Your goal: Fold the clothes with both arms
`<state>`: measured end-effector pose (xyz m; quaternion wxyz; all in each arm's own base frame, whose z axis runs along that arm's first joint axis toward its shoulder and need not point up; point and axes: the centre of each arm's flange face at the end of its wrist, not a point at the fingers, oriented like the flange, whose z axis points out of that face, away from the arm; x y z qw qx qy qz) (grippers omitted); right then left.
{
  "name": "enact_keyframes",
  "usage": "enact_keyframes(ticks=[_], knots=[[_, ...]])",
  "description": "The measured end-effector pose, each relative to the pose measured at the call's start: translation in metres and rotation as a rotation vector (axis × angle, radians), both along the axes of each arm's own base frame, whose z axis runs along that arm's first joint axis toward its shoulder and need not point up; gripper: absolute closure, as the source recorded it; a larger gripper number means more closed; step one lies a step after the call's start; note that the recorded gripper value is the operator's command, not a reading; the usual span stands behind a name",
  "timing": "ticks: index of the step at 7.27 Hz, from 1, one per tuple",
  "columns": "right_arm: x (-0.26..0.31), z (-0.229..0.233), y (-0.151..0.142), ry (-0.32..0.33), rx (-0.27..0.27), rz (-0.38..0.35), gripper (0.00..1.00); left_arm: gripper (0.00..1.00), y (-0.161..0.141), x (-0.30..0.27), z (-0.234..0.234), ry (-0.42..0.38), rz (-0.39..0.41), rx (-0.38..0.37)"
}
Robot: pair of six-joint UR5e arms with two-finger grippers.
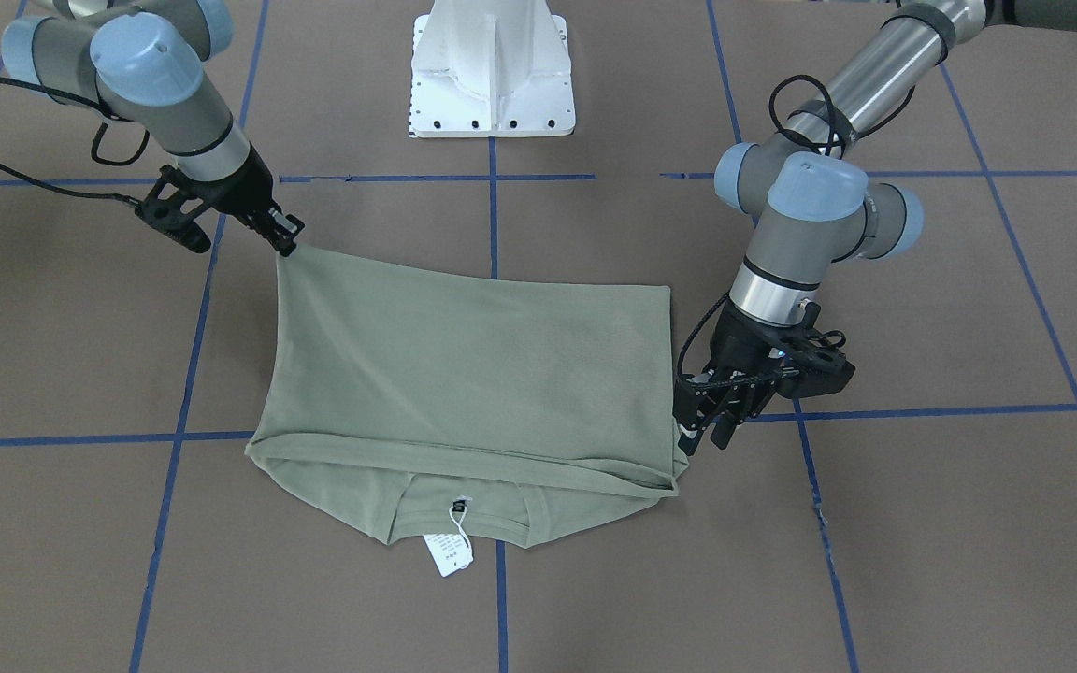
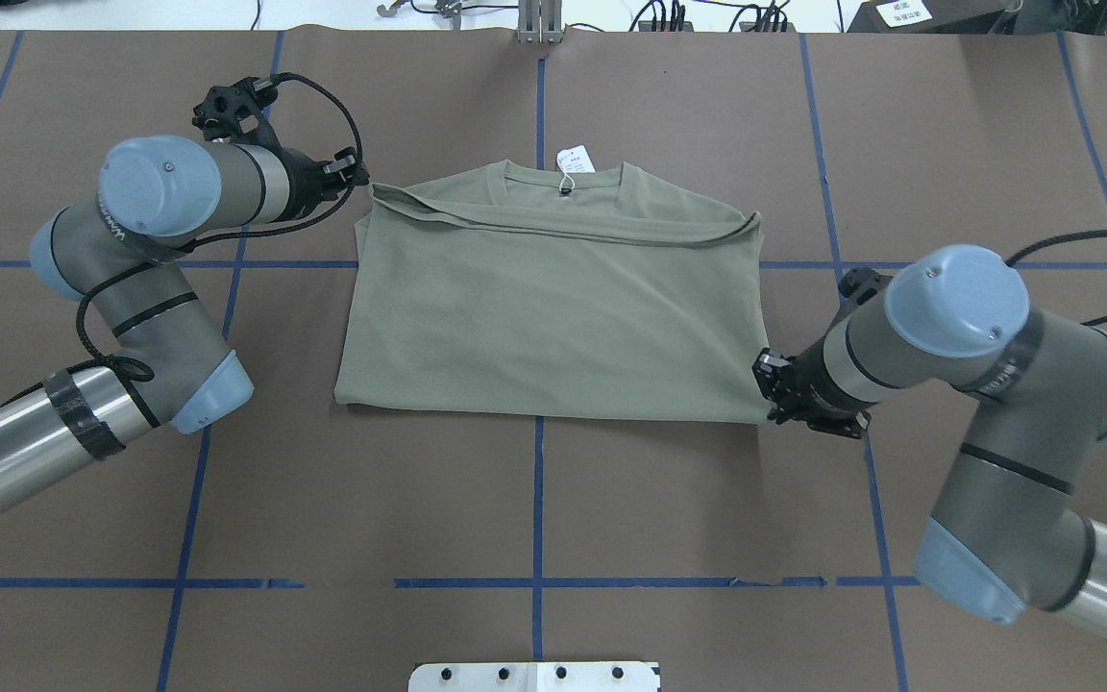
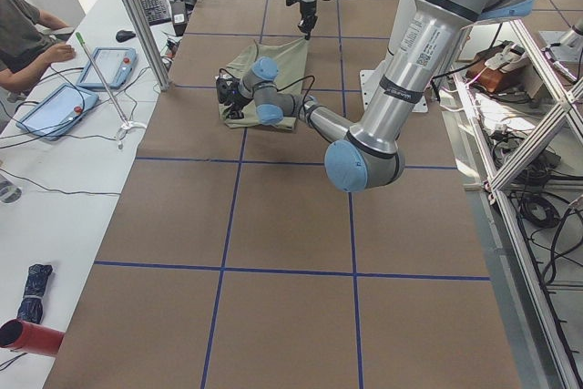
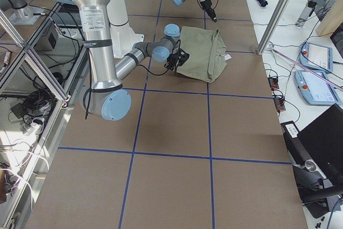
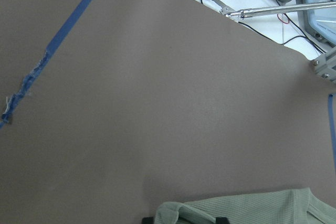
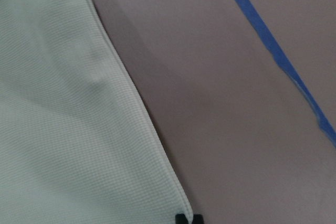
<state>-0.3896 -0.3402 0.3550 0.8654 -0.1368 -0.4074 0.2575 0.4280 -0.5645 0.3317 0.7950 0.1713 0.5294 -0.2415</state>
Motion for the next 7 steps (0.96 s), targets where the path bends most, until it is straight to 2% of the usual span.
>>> enact_keyframes(ticks=[2,3,4,5,6,7], knots=[[0.005,-0.017,0.106,-0.029,-0.081,-0.129,0.99,0.31,0.057,-0.035,-0.016,0.103,0.156,-0.016],[-0.008,-0.023,0.160,-0.023,-0.128,-0.213,0.01,0.28,0.089,-0.055,-0.026,0.164,0.223,-0.041],[-0.020,-0.023,0.200,-0.010,-0.148,-0.284,0.00,0.28,0.115,-0.069,-0.039,0.218,0.269,-0.071],[-0.029,-0.022,0.224,0.002,-0.143,-0.320,0.00,0.27,0.132,-0.069,-0.047,0.252,0.296,-0.104],[-0.033,-0.020,0.233,0.013,-0.122,-0.316,0.00,0.27,0.146,-0.060,-0.051,0.274,0.316,-0.142],[-0.034,-0.019,0.229,0.023,-0.103,-0.288,0.00,0.27,0.157,-0.049,-0.052,0.288,0.332,-0.179]])
